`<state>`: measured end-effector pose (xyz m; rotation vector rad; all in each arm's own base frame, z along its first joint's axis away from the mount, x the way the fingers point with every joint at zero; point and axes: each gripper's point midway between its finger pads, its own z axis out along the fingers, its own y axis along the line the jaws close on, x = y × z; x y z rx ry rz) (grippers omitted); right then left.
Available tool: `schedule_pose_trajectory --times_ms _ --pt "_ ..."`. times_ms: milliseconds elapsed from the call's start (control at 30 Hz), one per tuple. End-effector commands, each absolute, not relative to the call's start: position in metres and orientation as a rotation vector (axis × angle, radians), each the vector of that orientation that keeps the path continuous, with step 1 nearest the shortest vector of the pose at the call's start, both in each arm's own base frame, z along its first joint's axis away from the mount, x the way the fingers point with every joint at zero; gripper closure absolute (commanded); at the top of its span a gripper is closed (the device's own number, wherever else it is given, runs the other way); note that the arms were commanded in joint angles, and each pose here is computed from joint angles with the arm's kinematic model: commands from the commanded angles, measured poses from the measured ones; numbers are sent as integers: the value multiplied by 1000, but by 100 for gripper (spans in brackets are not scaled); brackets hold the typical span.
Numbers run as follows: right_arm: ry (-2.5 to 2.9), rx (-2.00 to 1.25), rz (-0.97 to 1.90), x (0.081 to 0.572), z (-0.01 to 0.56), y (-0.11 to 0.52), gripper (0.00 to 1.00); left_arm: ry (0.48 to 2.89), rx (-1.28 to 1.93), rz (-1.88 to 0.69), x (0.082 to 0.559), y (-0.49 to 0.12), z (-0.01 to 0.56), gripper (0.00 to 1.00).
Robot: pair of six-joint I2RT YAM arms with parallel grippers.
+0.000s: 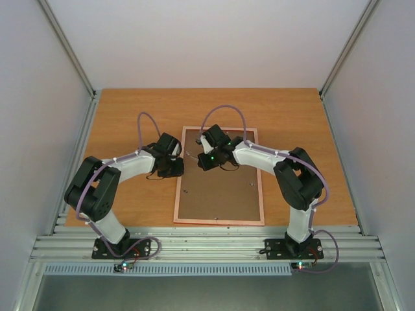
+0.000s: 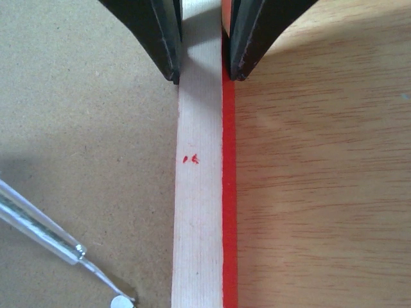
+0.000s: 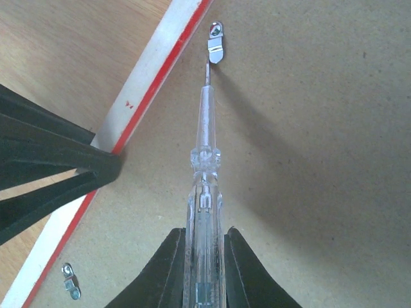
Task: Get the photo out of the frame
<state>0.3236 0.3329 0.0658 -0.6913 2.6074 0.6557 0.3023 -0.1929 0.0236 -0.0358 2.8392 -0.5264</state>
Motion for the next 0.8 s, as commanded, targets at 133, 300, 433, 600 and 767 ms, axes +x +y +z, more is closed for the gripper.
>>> schedule_pose_trajectory --times_ms 133,300,433,600,767 --pt "2633 -677 554 317 66 315 99 2890 2 -593 286 -203 14 90" --pt "2581 -720 617 308 81 316 99 2886 -2 -585 286 -202 16 85" --pt "2552 -718 587 303 91 301 99 2880 -4 -573 288 -201 20 78" --pt "2504 -688 527 296 102 274 99 2856 -10 -516 297 -197 32 66" --pt "2408 -622 464 291 111 247 99 2857 -2 -442 306 -193 37 57"
